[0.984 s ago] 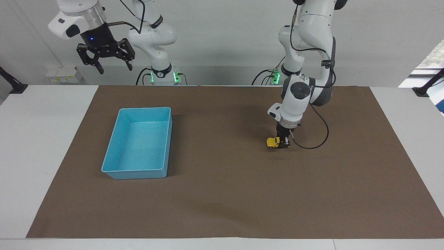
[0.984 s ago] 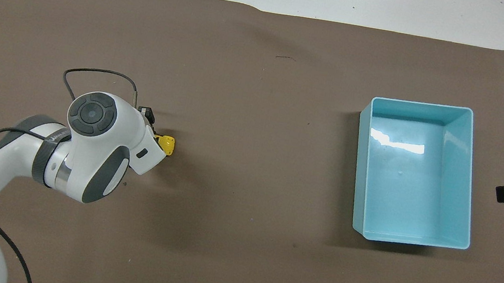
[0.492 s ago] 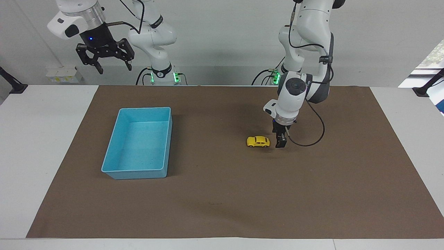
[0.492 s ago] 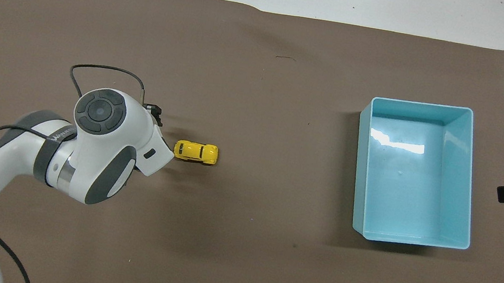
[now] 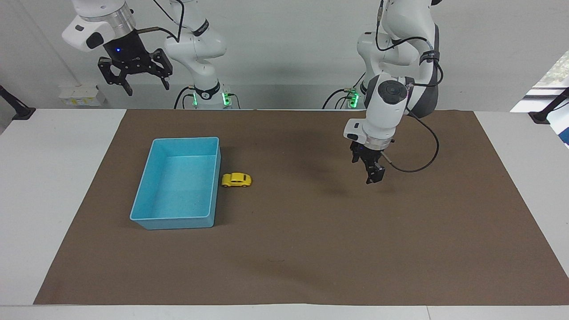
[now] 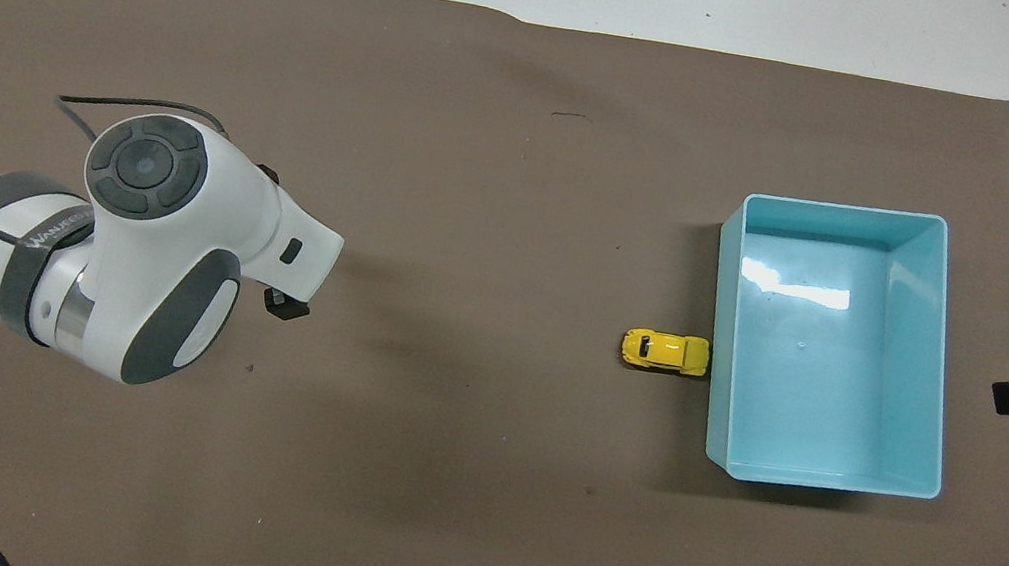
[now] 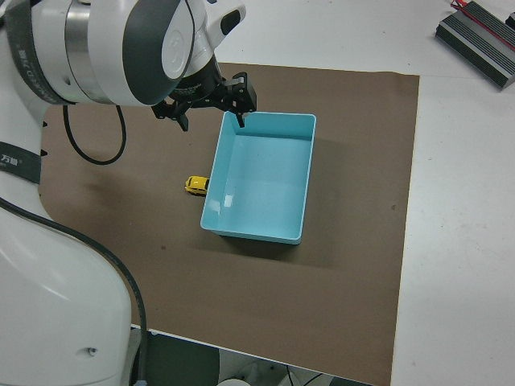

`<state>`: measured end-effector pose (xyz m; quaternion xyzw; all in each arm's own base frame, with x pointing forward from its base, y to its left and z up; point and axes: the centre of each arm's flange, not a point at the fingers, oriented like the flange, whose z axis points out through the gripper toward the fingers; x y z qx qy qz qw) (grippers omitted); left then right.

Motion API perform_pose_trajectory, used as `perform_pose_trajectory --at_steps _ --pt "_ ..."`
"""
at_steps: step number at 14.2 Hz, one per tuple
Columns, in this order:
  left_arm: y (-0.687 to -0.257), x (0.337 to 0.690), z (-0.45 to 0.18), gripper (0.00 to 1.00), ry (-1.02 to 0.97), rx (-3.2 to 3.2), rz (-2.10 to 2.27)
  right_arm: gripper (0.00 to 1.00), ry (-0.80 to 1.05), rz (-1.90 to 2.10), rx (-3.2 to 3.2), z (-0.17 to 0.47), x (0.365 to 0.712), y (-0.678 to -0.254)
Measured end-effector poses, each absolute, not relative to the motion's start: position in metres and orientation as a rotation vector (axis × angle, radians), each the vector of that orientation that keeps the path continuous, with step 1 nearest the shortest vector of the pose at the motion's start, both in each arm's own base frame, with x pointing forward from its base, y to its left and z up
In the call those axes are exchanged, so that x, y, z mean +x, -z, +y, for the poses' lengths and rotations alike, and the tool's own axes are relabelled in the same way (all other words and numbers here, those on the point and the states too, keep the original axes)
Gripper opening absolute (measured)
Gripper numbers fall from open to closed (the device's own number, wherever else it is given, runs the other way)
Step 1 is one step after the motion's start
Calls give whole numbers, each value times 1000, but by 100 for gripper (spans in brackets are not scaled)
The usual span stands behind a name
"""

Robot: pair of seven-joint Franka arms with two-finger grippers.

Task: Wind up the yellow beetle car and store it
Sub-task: 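Release the car with the left gripper so it rolls toward the bin, then retract the left gripper while the right gripper reaches toward the car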

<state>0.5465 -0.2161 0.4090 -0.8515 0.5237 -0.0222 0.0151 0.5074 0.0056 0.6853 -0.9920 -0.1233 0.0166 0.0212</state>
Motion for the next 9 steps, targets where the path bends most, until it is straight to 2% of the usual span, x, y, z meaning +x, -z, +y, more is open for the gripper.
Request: perform_pose_trajectory --at_steps 4,9 --pt "-446 574 -173 100 112 -2934 1032 100 -71 -587 -3030 11 489 -671" --pt "-495 599 -106 100 132 -3054 588 100 -42 -1133 -2873 41 495 -644"
